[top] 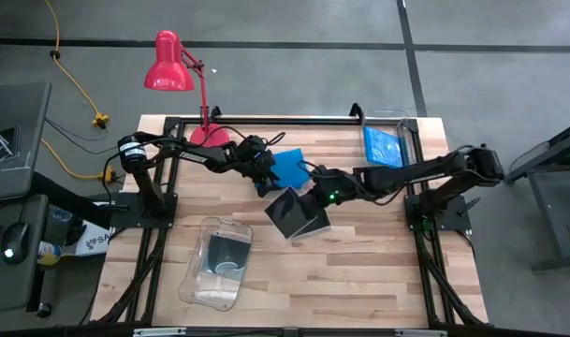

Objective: Pick & place jewel cases by type
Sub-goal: Put the black cd case into the bottom transparent bin

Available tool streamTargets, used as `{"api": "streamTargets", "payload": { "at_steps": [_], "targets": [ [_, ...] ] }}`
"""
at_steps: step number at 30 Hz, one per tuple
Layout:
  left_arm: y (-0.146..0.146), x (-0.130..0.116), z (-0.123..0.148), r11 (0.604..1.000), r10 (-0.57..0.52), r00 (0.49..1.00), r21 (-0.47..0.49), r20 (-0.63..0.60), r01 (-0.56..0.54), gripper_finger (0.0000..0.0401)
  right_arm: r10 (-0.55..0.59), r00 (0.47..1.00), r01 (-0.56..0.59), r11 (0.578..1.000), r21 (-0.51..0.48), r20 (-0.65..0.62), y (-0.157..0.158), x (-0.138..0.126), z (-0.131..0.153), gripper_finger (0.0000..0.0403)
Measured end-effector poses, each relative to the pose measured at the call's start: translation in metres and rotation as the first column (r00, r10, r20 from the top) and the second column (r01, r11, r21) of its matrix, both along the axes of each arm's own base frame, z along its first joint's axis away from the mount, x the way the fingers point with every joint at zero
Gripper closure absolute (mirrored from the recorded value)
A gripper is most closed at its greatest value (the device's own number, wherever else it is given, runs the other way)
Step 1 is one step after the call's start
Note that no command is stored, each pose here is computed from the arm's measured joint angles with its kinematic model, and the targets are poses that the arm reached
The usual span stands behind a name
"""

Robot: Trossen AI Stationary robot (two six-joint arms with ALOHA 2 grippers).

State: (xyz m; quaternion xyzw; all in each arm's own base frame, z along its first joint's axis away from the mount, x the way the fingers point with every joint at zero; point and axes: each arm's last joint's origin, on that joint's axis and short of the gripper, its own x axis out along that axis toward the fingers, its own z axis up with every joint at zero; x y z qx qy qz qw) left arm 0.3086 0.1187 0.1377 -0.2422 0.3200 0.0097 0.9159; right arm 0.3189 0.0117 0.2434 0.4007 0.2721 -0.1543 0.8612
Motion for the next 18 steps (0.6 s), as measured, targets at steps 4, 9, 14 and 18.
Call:
{"api": "streamTargets", "payload": {
  "at_steps": [4,9,14,18],
  "targets": [
    [0.000,0.000,0.000,1.000,0.004,1.000,0.002,-0.005,-0.004,0.0162,-0.008,1.000,0.008,0.999,-0.033,0.027,-0.001,-0.004,0.009,0.0395],
    [0.000,-0.001,-0.001,1.000,0.011,1.000,0.004,-0.016,-0.011,0.0162,-0.009,0.998,0.012,0.998,-0.055,0.059,-0.002,-0.010,0.018,0.0395],
    [0.000,-0.001,-0.001,1.000,0.015,1.000,0.006,-0.020,-0.015,0.0162,-0.008,0.996,0.013,0.998,-0.064,0.087,-0.002,-0.015,0.027,0.0395],
    [0.000,-0.001,-0.001,1.000,0.015,1.000,0.006,-0.021,-0.015,0.0162,-0.017,0.993,0.027,0.996,-0.084,0.117,-0.003,-0.020,0.035,0.0395]
  ]
}}
